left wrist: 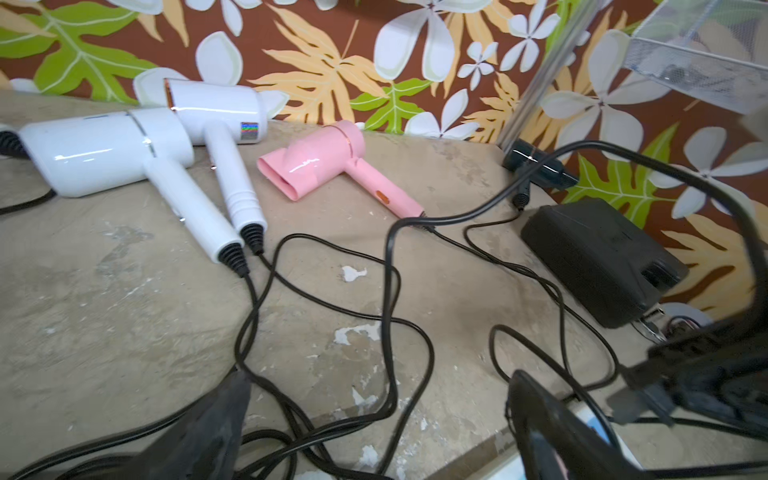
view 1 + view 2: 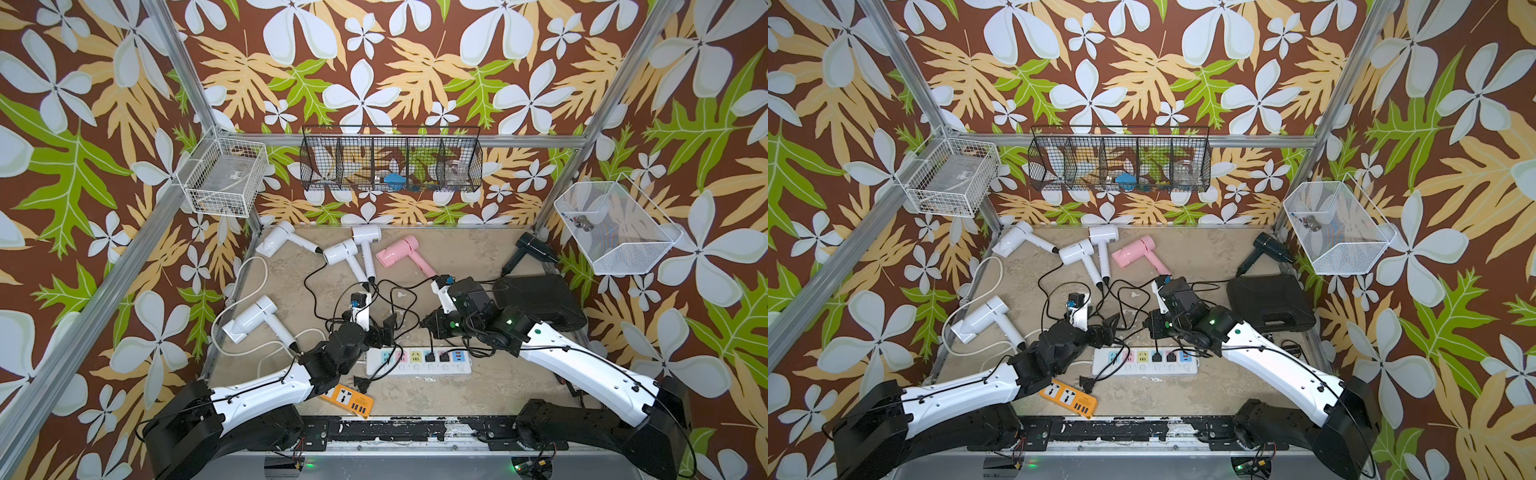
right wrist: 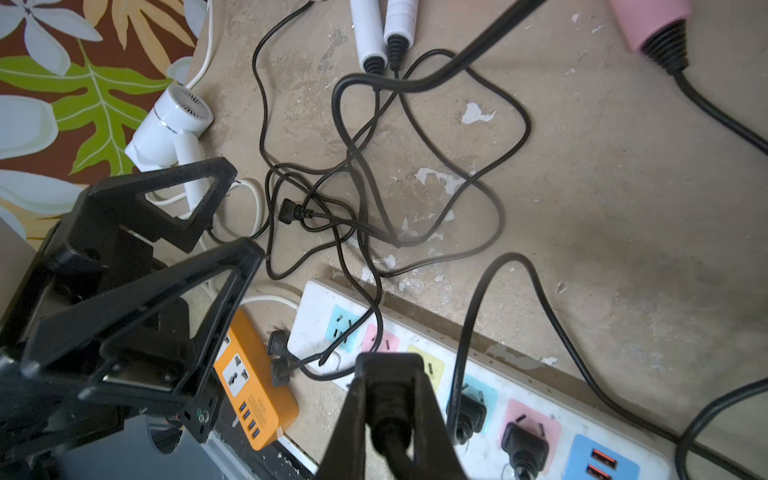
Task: Charge the blow dryers
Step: Insert the plug into the socket.
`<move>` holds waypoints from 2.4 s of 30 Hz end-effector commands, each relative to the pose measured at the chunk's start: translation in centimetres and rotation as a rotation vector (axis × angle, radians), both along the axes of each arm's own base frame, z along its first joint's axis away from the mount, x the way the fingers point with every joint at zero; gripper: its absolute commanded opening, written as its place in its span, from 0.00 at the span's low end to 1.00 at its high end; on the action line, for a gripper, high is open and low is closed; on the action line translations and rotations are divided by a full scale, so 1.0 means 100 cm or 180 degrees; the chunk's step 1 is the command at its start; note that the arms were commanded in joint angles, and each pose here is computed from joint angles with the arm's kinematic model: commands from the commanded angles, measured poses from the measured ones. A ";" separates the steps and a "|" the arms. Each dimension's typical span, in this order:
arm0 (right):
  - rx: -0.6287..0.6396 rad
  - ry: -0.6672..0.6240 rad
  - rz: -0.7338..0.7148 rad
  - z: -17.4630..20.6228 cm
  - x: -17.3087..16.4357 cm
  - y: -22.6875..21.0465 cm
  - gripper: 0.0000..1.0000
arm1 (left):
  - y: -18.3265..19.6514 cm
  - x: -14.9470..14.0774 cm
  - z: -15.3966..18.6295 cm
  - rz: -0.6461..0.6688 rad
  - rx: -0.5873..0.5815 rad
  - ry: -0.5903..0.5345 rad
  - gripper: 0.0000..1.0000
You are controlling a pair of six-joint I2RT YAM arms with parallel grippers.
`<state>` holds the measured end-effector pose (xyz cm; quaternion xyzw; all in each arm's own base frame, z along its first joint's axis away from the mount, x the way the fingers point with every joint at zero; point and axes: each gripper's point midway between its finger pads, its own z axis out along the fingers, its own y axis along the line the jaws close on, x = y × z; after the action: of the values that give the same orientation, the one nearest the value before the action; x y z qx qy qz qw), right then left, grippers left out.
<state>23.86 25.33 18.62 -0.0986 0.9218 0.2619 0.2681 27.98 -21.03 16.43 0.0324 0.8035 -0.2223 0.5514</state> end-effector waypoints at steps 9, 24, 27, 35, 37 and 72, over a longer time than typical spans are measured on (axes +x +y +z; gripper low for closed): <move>0.0066 -0.0118 -0.0451 0.006 -0.002 0.022 0.00 | 0.034 0.011 -0.027 0.0377 -0.0135 0.0380 0.99; -0.0077 -0.0163 -0.0396 0.006 -0.027 0.056 0.00 | 0.055 0.011 -0.023 0.0620 -0.0194 0.0328 1.00; -0.0197 -0.0176 -0.0400 0.002 -0.037 0.058 0.00 | 0.058 0.012 -0.023 0.0657 -0.0208 0.0328 1.00; -0.0658 -0.0133 -0.0409 -0.028 -0.063 0.060 0.00 | 0.067 0.014 -0.023 0.0693 -0.0403 0.0390 1.00; -0.0777 -0.0128 -0.0441 -0.035 -0.065 0.060 0.00 | 0.069 0.015 -0.024 0.0692 -0.0470 0.0422 1.00; -0.1553 0.0173 -0.0664 -0.129 -0.049 0.022 0.00 | 0.074 0.017 -0.023 0.0685 -0.0530 0.0411 1.00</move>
<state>19.15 27.55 6.13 -0.0497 0.9686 0.0097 0.2432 29.60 -13.46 13.75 -0.1171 0.8193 -0.2236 0.5149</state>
